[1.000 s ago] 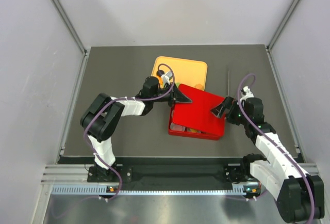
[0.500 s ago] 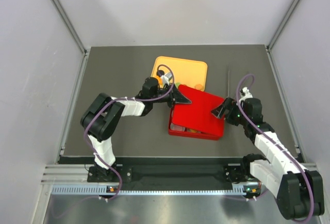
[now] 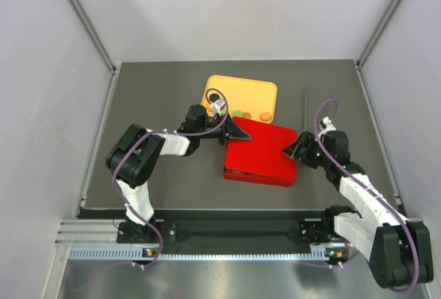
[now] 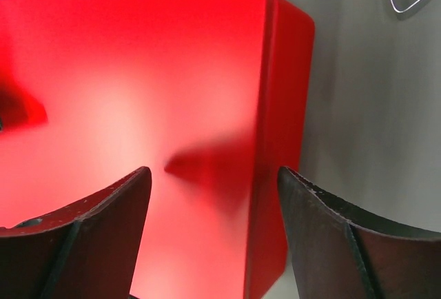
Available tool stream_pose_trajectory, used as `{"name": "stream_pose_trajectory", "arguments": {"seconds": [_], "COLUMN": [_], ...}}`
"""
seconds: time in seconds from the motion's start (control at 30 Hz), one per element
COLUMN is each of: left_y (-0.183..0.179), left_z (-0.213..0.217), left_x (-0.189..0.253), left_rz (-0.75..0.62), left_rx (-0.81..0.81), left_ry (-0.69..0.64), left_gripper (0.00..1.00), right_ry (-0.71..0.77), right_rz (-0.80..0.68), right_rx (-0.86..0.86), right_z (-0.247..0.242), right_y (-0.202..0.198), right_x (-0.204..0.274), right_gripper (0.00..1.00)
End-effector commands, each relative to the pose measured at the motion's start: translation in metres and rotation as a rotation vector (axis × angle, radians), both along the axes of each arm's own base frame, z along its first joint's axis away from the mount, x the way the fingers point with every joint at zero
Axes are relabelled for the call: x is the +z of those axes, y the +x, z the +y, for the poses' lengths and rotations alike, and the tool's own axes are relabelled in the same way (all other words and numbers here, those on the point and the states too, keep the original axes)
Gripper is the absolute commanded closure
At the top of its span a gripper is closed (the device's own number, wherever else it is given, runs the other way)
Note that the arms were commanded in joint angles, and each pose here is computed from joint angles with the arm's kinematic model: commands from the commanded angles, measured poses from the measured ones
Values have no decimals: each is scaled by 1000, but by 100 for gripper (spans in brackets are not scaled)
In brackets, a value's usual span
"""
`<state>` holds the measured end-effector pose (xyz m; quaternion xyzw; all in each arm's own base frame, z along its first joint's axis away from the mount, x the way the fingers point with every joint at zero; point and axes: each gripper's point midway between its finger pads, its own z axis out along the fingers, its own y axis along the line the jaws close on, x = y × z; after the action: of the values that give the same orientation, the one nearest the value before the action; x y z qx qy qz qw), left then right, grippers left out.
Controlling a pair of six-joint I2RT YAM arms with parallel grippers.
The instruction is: Pack the cookies
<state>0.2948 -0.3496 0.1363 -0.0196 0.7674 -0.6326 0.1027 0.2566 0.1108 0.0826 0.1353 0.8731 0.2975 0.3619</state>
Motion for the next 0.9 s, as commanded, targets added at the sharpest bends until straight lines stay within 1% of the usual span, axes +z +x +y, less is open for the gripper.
{"name": "stream_pose_trajectory", "arguments": {"seconds": [0.0,0.3,0.4,0.47,0.7,0.87], "left_y": [6,7,7,7,12,16], "left_z": [11,27,29,30,37,45], "left_x": [20,16,13,13,12,11], "left_rz": [-99,-91,-89,-89,-90,-84], "left_rx": [11,27,22,21,36,46], "left_ry": [-33,-21,-15,-15,-3,6], "left_gripper": [62,62,62,61,58,56], "right_ry": [6,7,11,9,11,21], "right_rz": [-65,-57,-69,-77,-74,-85], "right_rx": [-5,-2,9,16,25,65], "right_z": [-2,-1,0,1,2,10], "right_y": [12,13,13,13,14,15], "right_x": [11,10,14,16,17,22], "right_gripper": [27,32,30,27,27,27]}}
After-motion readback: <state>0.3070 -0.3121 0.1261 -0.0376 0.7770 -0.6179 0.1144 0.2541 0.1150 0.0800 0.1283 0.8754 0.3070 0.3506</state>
